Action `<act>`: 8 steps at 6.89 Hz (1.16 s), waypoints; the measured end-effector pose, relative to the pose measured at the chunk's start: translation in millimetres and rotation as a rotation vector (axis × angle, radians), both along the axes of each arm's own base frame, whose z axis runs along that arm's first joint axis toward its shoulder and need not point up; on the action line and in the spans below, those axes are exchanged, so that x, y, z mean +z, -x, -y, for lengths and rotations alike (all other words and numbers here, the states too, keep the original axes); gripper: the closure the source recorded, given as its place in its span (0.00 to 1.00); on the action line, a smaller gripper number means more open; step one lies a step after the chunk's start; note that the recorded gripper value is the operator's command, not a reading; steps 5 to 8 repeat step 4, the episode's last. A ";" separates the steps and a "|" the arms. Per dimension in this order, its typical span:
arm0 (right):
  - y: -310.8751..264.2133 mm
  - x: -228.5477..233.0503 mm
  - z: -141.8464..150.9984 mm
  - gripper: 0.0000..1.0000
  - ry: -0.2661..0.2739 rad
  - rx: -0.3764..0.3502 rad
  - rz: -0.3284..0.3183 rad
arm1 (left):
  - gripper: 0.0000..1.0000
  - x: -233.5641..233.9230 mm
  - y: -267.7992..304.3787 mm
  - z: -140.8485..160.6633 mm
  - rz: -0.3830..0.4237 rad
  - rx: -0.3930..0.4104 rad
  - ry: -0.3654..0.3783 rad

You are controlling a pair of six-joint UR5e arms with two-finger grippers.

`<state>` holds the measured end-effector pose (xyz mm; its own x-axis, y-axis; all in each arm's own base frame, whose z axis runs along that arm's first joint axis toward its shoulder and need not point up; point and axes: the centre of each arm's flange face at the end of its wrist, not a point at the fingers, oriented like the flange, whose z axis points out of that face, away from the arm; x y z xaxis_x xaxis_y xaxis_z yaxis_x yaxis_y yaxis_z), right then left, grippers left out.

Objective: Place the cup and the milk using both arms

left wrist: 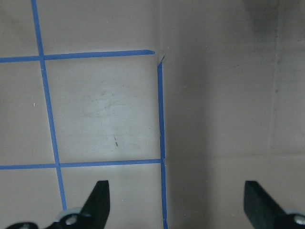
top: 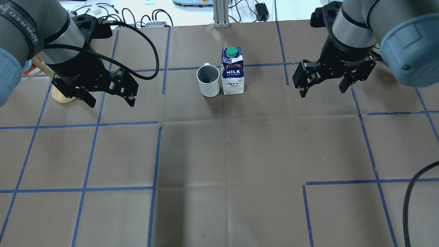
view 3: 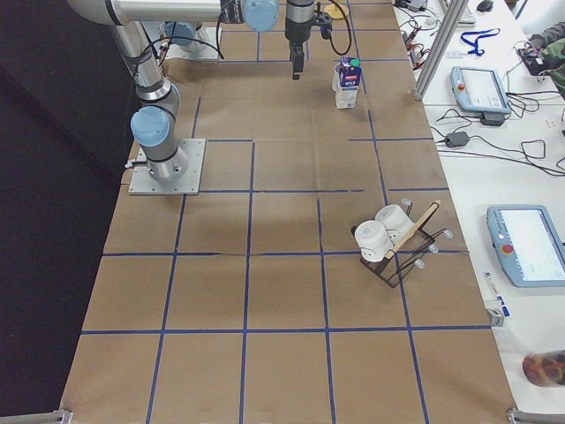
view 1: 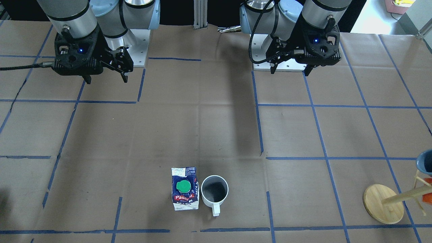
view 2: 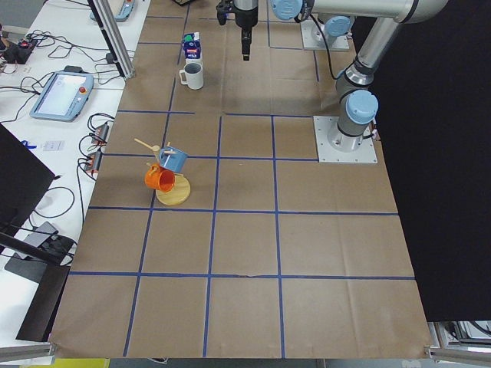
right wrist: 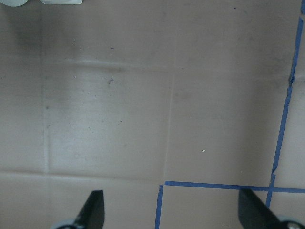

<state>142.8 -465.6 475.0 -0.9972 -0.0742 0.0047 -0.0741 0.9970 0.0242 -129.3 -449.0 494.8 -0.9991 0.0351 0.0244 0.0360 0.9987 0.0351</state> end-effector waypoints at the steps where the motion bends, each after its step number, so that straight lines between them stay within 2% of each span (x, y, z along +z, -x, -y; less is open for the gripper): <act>1: 0.9 1.6 -2.4 0.00 0.005 -0.002 -0.002 | 0.00 0.0 0.0 0.0 0.000 0.000 0.000; 8: 1.6 2.9 -2.9 0.00 0.010 -0.003 -0.003 | 0.00 0.4 0.0 -0.3 0.000 0.000 0.001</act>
